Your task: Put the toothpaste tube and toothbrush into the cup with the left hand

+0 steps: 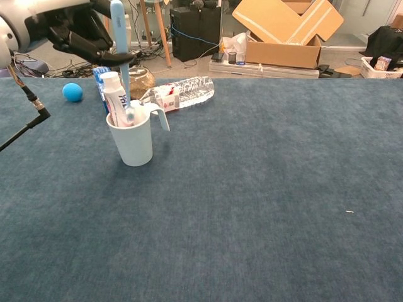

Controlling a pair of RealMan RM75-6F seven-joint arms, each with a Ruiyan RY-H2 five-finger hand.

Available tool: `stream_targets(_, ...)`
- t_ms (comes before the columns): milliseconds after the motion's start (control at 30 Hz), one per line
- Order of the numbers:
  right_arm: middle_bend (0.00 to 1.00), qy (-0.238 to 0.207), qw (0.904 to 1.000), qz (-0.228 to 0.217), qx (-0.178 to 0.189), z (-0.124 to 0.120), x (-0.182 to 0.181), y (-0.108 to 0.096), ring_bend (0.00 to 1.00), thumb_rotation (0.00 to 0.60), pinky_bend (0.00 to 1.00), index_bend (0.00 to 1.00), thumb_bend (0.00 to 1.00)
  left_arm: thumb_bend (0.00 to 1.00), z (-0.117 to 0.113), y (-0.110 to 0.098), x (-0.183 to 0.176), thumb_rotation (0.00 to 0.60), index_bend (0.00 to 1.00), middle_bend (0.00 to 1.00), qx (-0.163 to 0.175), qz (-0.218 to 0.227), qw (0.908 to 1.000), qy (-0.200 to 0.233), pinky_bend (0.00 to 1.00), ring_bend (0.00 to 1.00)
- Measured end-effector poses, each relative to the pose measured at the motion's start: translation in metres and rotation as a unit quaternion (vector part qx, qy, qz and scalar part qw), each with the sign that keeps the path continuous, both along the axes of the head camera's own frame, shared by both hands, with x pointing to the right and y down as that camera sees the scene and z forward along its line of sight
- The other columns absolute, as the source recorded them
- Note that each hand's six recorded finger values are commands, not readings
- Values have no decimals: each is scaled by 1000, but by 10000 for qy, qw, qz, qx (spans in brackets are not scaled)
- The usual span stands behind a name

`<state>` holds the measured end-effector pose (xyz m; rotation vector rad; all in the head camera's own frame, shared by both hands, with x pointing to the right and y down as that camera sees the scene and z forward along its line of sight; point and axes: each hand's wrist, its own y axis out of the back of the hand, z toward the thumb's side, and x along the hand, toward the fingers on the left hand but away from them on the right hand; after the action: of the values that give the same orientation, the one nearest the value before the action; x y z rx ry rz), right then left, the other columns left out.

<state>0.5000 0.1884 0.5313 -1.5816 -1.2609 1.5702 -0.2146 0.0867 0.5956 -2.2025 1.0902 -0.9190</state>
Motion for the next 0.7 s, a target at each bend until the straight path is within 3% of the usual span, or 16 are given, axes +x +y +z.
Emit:
stream_targets(233,0,5,10000,9,-1,0,1,0,0,600,598,0,0,305,5,-7,-6,600,585,1000,118,-428,9983,365,1000,1000)
stream_targets(700,0,-5,10000,29,13,-1,2,0,0,600,598,0,0,305,31,-6,-16,600,586,1000,-25,-546,9981,288,1000,1000)
